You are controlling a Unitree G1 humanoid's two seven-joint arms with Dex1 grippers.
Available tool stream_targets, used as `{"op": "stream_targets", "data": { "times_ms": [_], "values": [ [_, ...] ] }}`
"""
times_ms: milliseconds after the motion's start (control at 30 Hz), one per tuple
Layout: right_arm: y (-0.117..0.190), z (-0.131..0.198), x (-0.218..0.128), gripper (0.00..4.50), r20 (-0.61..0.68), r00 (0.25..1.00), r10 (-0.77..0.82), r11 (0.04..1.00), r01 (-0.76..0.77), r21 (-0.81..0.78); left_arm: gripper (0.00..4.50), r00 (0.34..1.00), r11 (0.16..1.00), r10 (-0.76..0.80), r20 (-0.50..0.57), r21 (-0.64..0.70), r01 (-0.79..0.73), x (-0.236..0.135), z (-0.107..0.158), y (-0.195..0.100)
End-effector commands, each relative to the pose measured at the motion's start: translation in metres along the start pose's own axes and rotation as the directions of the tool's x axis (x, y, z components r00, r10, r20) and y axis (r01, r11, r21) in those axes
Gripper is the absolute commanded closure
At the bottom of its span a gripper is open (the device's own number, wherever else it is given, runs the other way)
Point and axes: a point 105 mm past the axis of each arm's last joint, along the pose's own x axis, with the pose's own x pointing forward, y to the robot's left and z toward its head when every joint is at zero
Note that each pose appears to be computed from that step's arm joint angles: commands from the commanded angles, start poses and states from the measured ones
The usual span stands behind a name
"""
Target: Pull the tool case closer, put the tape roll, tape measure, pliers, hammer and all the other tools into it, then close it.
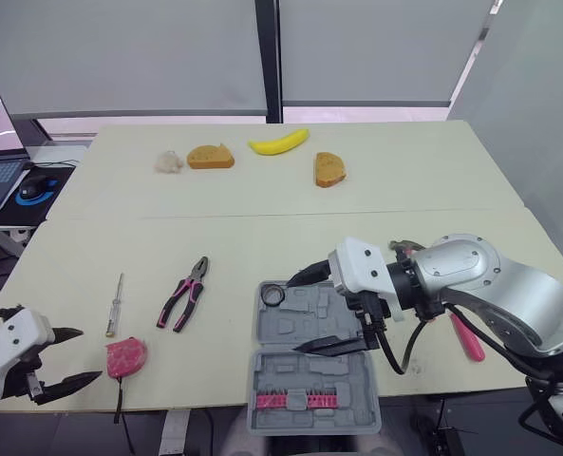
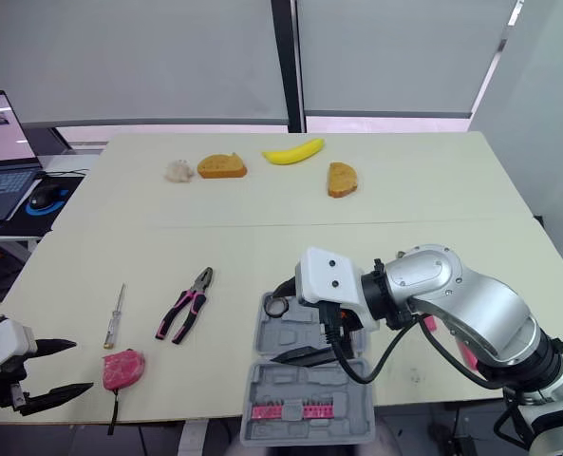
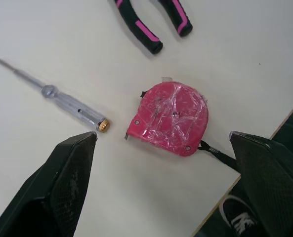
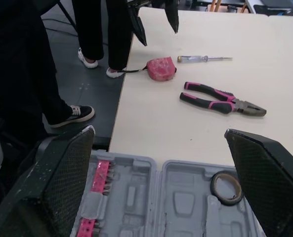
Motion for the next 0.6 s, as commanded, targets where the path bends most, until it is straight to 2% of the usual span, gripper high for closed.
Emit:
{"op": "stream_targets", "data": {
  "times_ms": [33, 600],
  "values": [
    [0.004, 0.008, 0.003, 0.00, 0.010, 1.000, 0.014, 0.999, -0.014, -0.040, 0.03, 0.996, 0.995, -0.084, -0.043, 0.047, 0.086, 0.003, -0.011, -0.005],
    [0.005, 0.004, 0.007, 0.00, 0.001, 1.000, 0.019, 0.999, -0.019, -0.028, 0.03, 0.999, 0.996, -0.045, -0.012, 0.071, 0.046, 0.035, -0.034, -0.004]
  ]
}}
